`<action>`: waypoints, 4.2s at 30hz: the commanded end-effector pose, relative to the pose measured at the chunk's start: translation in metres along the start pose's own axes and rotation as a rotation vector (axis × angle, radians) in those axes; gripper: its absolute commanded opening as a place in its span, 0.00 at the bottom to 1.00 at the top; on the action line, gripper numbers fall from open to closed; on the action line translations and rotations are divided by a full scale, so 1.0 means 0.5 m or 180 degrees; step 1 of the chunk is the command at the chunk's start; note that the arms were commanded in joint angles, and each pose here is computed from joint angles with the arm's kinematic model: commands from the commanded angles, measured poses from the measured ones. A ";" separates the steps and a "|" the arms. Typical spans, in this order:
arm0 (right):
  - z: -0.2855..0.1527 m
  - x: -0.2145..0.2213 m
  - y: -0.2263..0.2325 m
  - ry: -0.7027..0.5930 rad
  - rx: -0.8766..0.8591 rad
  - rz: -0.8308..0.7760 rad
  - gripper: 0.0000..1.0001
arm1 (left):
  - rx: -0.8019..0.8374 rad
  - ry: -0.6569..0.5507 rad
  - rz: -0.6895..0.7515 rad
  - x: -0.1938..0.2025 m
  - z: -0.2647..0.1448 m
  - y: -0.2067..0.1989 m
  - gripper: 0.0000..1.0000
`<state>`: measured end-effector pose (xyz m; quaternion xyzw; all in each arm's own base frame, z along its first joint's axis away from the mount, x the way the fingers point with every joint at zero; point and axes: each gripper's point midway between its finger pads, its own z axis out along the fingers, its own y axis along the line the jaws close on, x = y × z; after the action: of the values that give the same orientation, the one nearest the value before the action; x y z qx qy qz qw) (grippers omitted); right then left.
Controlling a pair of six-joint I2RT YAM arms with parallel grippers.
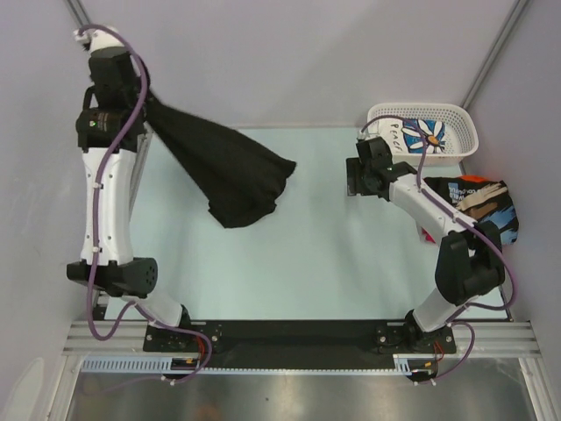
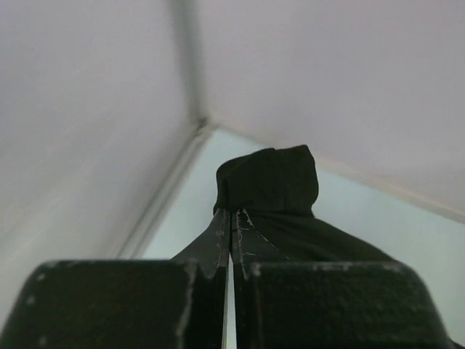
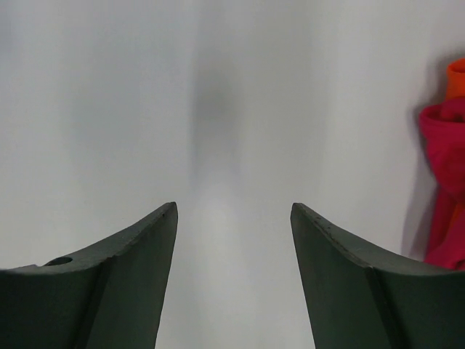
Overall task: Fold and stack the t-shirts
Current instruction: Flatten out the tshirt
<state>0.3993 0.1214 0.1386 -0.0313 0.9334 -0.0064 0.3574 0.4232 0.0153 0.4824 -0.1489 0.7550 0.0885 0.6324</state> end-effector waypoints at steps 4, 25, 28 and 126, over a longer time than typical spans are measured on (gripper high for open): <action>-0.057 -0.006 -0.040 -0.0220 0.0168 0.0117 0.69 | -0.1432 -0.0386 -0.0347 -0.067 -0.122 0.269 0.00; -0.092 0.027 -0.090 -0.0307 0.0378 0.0193 0.69 | 0.1100 -0.0032 0.0699 0.117 -0.099 -0.455 0.00; -0.100 0.025 -0.109 -0.0345 0.0452 0.0247 0.69 | 0.2177 0.0803 0.0722 0.331 -0.119 -0.649 0.00; -0.046 0.291 0.536 0.0628 -0.1009 -0.2414 0.00 | -0.0360 0.3618 -0.0707 0.835 -0.157 0.198 0.98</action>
<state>0.2070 0.4195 0.0223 -0.4873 0.8507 0.0618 0.1874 0.2361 0.0358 0.0721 -0.2847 0.9544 -0.0144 0.0888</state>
